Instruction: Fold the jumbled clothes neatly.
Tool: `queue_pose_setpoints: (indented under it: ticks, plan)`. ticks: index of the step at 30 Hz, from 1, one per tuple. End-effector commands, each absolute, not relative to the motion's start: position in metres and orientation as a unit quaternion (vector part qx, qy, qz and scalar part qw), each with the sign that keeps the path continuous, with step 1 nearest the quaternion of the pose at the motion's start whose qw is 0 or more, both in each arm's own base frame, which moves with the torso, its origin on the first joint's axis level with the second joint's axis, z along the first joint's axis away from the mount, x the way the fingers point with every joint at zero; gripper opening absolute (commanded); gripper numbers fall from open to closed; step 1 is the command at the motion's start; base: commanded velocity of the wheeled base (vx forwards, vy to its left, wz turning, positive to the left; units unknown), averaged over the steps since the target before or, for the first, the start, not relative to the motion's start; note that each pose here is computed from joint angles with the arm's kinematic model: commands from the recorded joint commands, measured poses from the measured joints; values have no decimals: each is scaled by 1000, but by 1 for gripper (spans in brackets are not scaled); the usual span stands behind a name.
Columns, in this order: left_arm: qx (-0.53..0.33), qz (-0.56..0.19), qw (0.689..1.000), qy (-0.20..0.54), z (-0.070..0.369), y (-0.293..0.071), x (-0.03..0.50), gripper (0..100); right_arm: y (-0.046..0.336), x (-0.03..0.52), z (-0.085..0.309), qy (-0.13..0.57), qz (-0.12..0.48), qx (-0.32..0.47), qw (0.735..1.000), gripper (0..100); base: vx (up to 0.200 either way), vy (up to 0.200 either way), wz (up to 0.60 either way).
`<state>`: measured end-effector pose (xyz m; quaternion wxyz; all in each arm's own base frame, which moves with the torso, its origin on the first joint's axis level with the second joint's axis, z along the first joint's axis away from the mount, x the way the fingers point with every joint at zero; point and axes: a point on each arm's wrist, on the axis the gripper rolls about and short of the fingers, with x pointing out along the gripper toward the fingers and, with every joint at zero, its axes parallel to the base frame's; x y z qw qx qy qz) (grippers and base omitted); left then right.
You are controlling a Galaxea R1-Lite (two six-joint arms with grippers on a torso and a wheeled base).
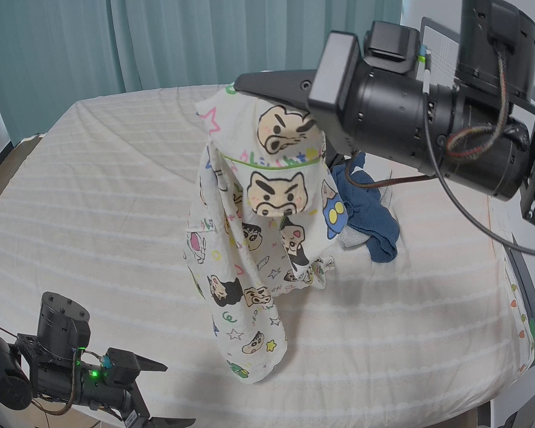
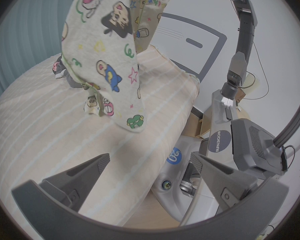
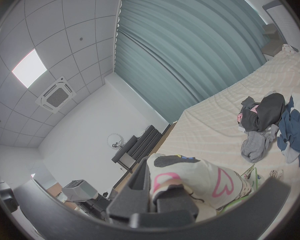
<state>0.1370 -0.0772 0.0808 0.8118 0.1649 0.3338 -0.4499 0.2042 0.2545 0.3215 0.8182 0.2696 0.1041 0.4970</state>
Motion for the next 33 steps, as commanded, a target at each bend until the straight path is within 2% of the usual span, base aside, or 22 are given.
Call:
queue_pose_setpoints:
  ticks: [1,9,18,24,27,33]
  plan:
    - [168,-439,813,344,77,-87,140,100,274,215,316,110,487,269,824,0,0,0,0]
    - [180,-419,831,317,72,-117,157,100,288,227,323,92,464,279,836,0,0,0,0]
    - [128,-378,849,347,71,-168,150,100,300,240,322,83,444,286,845,0,0,0,0]
    - [140,-279,885,346,61,-185,169,100,297,237,326,78,446,289,843,0,0,0,0]
    - [99,-237,905,340,62,-201,186,100,298,237,324,83,445,289,844,0,0,0,0]
    - [90,-185,919,337,54,-223,206,100,297,235,325,83,446,290,843,0,0,0,0]
